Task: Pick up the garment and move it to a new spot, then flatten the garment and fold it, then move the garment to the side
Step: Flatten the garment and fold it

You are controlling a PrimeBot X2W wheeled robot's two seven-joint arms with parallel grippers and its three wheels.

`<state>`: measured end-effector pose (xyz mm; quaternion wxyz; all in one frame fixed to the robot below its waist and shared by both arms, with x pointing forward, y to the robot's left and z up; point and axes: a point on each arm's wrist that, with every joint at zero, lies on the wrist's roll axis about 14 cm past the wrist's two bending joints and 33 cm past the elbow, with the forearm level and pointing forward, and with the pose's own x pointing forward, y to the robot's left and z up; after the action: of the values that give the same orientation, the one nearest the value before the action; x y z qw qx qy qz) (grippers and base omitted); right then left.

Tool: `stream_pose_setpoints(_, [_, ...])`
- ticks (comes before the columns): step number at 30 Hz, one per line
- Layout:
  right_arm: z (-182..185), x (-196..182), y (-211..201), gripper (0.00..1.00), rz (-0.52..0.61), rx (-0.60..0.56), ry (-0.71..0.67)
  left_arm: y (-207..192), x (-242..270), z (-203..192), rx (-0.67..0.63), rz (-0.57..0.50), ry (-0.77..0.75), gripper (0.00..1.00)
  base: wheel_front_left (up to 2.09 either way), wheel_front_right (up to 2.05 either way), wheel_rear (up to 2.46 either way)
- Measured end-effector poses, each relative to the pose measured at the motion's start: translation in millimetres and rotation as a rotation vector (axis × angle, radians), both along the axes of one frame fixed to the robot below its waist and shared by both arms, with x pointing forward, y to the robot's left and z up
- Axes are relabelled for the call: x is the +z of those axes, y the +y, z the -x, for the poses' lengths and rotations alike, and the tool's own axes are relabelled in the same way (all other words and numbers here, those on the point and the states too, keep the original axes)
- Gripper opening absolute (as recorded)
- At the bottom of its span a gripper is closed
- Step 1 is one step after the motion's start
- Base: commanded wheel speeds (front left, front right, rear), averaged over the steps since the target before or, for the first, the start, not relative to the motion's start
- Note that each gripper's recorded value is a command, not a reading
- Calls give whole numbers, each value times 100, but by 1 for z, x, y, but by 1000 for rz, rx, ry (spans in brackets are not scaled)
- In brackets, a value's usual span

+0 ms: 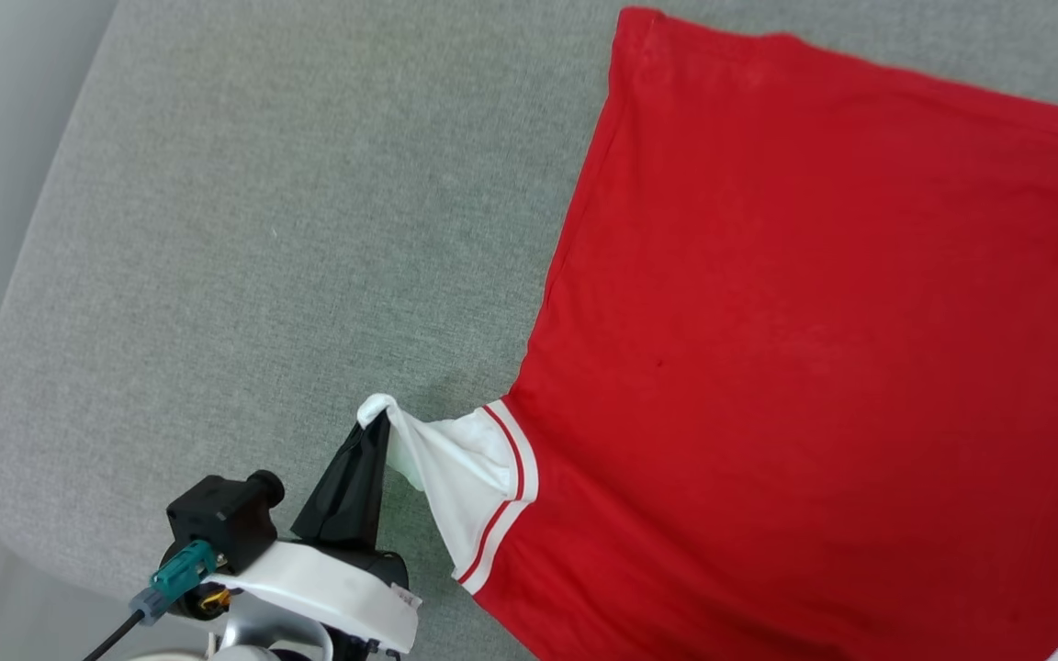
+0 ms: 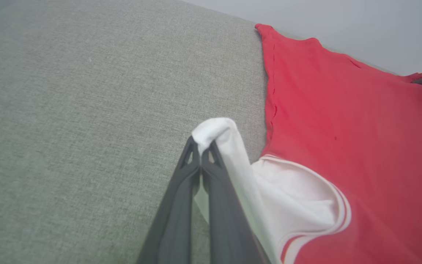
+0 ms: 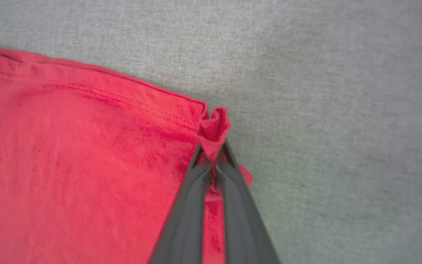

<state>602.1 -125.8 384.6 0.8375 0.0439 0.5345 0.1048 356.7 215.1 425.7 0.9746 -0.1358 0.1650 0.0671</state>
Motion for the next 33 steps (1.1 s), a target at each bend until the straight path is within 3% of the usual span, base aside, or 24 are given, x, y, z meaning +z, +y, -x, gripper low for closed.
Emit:
stream_pose_setpoints(7, [20, 48, -29, 0, 80, 39, -123, 6, 14, 14, 14, -1, -24, 0, 0, 0, 0])
stream_pose_setpoints(14, [84, 83, -78, 0, 218, 89, -170, 8, 25, 33, 19, 5, -25, 0, 0, 0, 0])
stream_pose_setpoints(20, [174, 76, -130, 0, 285, 54, -89, 3, 26, 38, -8, 16, -17, 0, 0, 0, 0])
stream_pose_setpoints(25, [269, 45, -166, 0, 256, -58, 42, -10, 27, 36, -60, 26, -18, 0, 0, 0, 0])
stream_pose_setpoints(29, [346, 10, -165, 0, 179, -140, 170, -20, 29, 30, -95, 29, -29, 0, 0, 0, 0])
stream_pose_setpoints(30, [361, 3, -163, 5, 157, -162, 190, -22, 30, 29, -103, 29, -32, 0, 0, 0, 0])
stream_pose_setpoints(31, [372, -2, -160, 39, 131, -189, 203, -24, 30, 27, -113, 29, -34, 0, 0, 0, 0])
stream_pose_setpoints(32, [381, -6, -158, 100, 107, -212, 212, -26, 31, 25, -119, 31, -38, 0, 0, 0, 0])
stream_pose_setpoints(33, [386, -8, -156, 100, 86, -237, 203, -28, 31, 23, -127, 31, -39, 0, 0, 0, 0])
